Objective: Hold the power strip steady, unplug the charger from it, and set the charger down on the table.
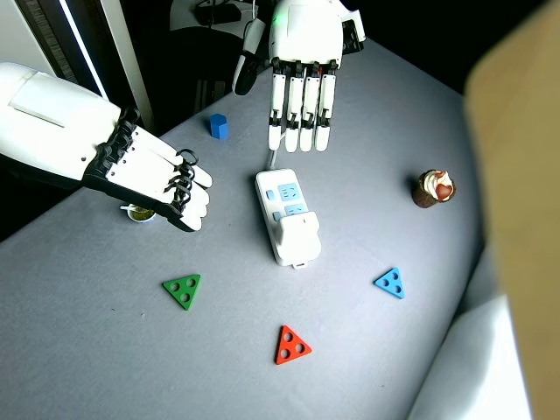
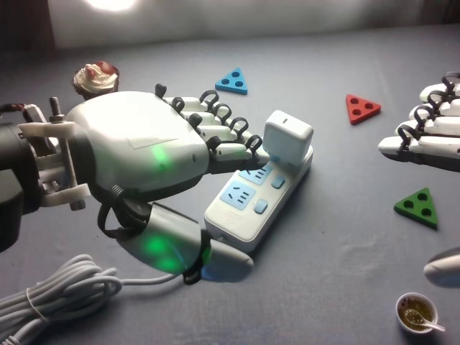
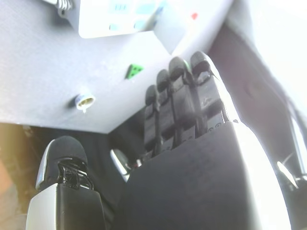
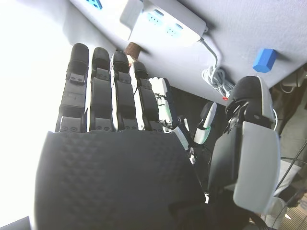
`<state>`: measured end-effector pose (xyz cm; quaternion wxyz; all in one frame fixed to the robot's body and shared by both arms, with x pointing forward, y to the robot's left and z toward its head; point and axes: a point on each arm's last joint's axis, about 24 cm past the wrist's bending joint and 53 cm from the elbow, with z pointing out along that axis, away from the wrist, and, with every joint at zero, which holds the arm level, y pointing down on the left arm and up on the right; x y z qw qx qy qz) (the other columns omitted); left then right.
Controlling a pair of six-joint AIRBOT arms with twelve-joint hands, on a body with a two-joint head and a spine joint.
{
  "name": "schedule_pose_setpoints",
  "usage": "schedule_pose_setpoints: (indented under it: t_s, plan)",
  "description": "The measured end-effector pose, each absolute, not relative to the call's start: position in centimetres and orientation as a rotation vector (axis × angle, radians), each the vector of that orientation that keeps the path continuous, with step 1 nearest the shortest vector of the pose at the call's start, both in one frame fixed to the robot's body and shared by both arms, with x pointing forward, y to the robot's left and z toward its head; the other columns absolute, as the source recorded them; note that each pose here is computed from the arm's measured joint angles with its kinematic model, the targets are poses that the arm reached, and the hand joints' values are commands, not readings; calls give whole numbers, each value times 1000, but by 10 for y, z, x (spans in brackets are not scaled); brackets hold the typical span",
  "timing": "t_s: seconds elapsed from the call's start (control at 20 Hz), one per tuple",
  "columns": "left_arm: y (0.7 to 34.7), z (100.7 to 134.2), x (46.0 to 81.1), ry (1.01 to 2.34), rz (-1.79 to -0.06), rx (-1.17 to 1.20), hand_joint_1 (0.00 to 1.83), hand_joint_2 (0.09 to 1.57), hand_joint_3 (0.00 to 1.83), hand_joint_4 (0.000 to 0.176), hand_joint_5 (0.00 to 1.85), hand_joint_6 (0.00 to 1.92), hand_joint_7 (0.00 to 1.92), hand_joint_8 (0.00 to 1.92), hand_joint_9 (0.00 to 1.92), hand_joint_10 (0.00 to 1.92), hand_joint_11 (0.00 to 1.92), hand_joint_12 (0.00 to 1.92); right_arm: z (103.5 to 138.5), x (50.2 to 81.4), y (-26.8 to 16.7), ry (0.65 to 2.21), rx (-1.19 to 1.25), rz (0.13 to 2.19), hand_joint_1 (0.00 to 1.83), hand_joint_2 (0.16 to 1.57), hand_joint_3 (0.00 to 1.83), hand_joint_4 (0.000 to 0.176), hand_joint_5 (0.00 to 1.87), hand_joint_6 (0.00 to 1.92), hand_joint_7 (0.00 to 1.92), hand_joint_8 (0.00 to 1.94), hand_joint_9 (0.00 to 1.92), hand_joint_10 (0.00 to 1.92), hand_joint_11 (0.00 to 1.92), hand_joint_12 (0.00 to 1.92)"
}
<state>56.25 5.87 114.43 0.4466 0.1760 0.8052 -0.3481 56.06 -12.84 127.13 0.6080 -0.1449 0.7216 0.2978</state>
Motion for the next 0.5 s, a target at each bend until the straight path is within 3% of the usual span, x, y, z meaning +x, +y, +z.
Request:
schedule_pose_setpoints:
  t_s: [0.3, 0.5]
  plan:
    - [51, 1129, 563, 2054, -875, 418, 0, 996, 3, 0, 189, 5, 194, 4, 171, 5, 111, 43, 1270, 561, -129, 1677, -316, 702, 21, 957, 0, 0, 200, 5, 237, 5, 224, 9, 136, 136]
    - [44, 1106, 560, 2111, -889, 413, 0, 995, 1, 0, 179, 2, 181, 0, 153, 0, 98, 36, 1265, 579, -152, 1766, 38, 894, 0, 963, 2, 0, 177, 0, 210, 0, 198, 0, 127, 129]
